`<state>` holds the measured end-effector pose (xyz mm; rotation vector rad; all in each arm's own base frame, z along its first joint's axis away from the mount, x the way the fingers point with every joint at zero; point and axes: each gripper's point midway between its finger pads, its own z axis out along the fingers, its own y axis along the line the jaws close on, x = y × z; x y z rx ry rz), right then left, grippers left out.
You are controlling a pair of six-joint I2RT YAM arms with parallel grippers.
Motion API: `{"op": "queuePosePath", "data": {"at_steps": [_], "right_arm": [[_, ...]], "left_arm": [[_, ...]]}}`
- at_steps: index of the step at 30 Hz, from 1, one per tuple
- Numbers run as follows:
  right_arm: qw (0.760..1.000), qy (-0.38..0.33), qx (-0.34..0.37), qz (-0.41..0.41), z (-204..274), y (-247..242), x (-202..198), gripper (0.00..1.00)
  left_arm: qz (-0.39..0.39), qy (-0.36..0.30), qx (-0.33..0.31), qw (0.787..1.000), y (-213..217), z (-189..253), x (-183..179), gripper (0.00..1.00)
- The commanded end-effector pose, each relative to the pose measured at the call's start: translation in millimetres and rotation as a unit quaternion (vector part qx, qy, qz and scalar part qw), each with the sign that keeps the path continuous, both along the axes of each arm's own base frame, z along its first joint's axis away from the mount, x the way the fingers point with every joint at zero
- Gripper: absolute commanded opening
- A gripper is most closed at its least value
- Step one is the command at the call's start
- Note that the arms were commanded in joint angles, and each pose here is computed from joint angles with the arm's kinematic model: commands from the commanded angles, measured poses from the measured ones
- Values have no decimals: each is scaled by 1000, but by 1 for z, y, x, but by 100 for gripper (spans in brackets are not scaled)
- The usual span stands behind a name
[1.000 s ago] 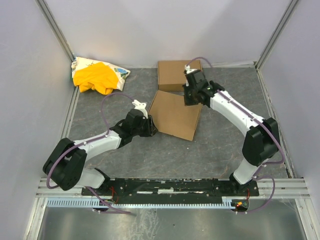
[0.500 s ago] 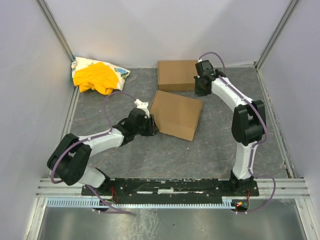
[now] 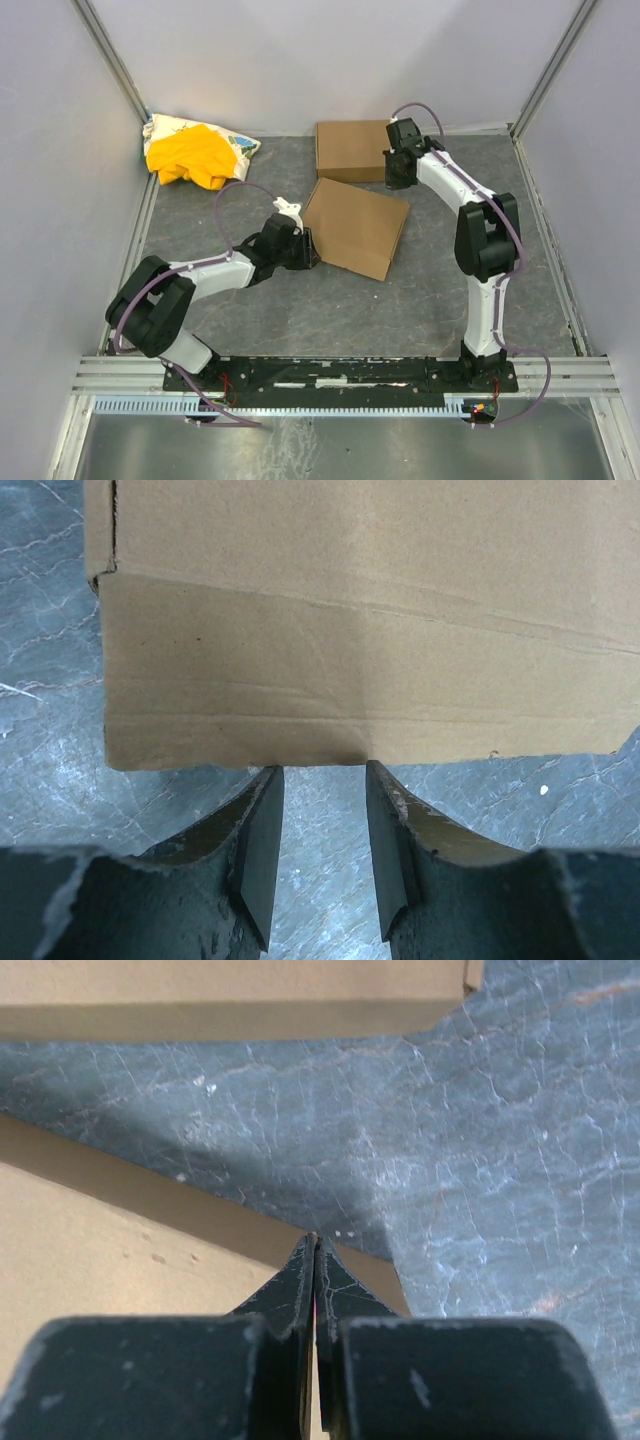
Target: Fold the paper box
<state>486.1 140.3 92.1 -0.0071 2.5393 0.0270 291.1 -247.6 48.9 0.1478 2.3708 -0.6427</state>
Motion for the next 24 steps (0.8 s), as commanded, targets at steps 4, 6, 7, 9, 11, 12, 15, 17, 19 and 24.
{"op": "queuePosePath", "data": {"at_steps": [4, 6, 7, 9, 11, 12, 15, 17, 19, 24], "right_arm": [[999, 11, 11, 32, -17, 14, 15, 1], [999, 23, 13, 39, -27, 16, 13, 2], [999, 29, 16, 43, -32, 17, 12, 1], [997, 41, 24, 54, -41, 21, 8, 2], [995, 51, 39, 72, -47, 28, 3, 2], [993, 56, 52, 85, -49, 34, 1, 2], [987, 69, 82, 123, -53, 48, -7, 2], [983, 73, 94, 143, -54, 56, -11, 2], [978, 78, 102, 162, -54, 63, -17, 2], [967, 97, 123, 198, -53, 82, -37, 1]], "left_arm": [[-9, -45, -15, 999, -17, 19, 24, 45], [-10, -43, -13, 999, -18, 17, 26, 45], [-10, -43, -12, 999, -19, 17, 27, 45], [-12, -39, -10, 999, -20, 14, 28, 45], [-13, -36, -9, 999, -22, 11, 30, 45], [-13, -34, -9, 999, -23, 9, 30, 45], [-15, -28, -6, 999, -27, 3, 34, 44], [-15, -28, -9, 999, -31, 1, 39, 44], [-14, -29, -13, 999, -34, -1, 42, 43], [3, -54, -42, 998, -41, 5, 53, 41]]}}
